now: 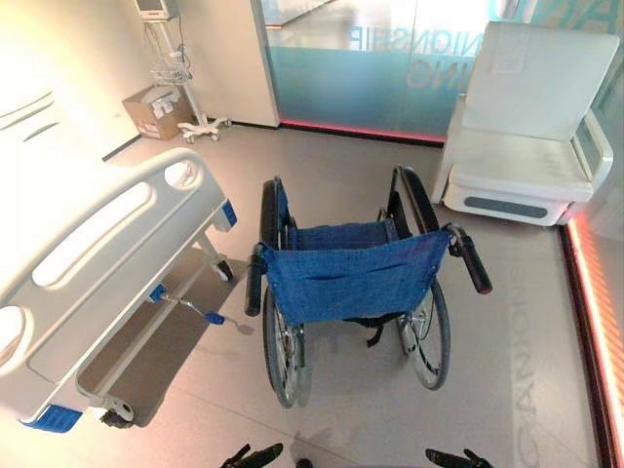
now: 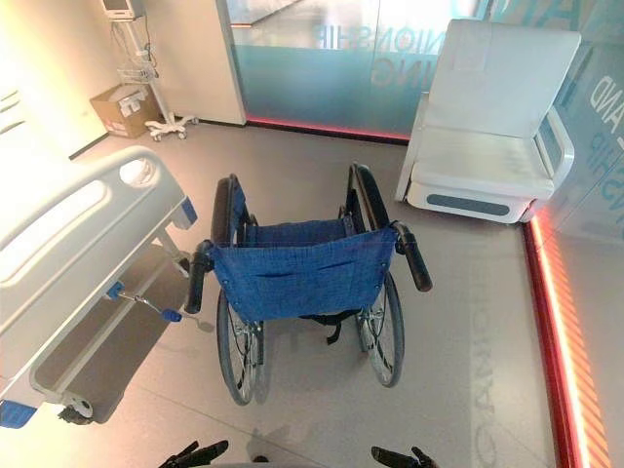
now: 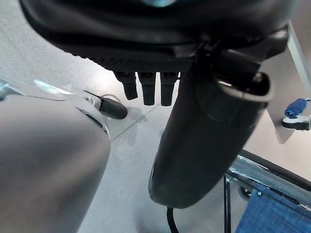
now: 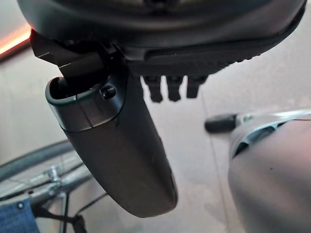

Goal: Push the wheelchair next to the bed

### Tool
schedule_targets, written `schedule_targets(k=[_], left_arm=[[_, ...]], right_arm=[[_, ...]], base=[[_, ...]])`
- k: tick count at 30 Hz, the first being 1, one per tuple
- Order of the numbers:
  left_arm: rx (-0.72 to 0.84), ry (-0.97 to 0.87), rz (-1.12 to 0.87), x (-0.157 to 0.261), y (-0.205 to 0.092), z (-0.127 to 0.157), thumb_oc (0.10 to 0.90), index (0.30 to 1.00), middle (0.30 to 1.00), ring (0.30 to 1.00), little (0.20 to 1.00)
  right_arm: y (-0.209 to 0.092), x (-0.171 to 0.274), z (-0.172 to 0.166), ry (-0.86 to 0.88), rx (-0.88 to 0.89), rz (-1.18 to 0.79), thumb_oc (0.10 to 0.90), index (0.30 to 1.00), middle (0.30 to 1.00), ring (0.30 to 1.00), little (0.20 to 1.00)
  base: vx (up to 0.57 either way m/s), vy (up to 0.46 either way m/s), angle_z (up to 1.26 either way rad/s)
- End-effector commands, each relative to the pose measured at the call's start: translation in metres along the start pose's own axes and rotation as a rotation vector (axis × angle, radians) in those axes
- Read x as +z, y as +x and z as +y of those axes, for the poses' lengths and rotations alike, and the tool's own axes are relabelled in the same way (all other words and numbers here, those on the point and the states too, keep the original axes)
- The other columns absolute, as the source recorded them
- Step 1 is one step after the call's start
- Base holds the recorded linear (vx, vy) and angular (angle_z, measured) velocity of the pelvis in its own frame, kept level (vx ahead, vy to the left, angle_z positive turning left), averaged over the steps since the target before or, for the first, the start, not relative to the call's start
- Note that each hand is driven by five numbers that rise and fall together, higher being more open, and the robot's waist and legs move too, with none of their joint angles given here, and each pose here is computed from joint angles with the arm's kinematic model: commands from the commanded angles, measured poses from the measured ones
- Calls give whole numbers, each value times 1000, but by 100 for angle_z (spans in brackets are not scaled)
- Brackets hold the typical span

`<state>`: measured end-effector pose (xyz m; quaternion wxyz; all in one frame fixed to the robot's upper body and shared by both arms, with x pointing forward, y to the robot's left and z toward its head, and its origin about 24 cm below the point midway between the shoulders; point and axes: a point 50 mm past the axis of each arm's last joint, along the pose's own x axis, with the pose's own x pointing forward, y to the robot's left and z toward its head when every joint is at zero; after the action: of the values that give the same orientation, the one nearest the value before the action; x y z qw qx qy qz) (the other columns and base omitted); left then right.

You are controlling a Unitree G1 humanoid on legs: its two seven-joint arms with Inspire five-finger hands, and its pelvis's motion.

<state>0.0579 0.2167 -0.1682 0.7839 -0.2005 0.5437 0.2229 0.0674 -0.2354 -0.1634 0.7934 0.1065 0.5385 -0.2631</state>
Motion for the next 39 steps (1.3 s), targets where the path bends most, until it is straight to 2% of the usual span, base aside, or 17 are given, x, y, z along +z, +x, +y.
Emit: schedule_targets(k=[1, 24, 32, 34, 35, 39], left_arm=[[-8, -5, -17, 16, 4, -5, 800, 900, 900, 900, 900], [30, -37, -53, 23, 5, -3, 800, 900, 900, 900, 900], [67, -93, -259, 78, -1, 3, 800, 900, 900, 900, 900], [74, -152, -326, 97, -6, 8, 800, 900, 900, 900, 900], [62, -288, -382, 111, -11, 12, 800, 900, 900, 900, 900], [79, -379, -495, 138, -22, 19, 800, 900, 900, 900, 900]], right_arm=[[3, 16, 15, -29, 36, -41, 800, 900, 900, 900, 900], [3, 13, 12, -12, 24, -35, 800, 900, 900, 900, 900], [2, 57, 3, 125, -25, -184, 800, 900, 900, 900, 900], [-1, 74, -4, 173, -50, -256, 800, 900, 900, 900, 900], [-4, 89, -12, 221, -79, -324, 800, 900, 900, 900, 900], [-12, 114, -22, 300, -127, -438, 800, 900, 900, 900, 900]], base=[[0, 0, 0], [0, 0, 0], [0, 0, 0], [0, 0, 0], [0, 0, 0], [0, 0, 0]])
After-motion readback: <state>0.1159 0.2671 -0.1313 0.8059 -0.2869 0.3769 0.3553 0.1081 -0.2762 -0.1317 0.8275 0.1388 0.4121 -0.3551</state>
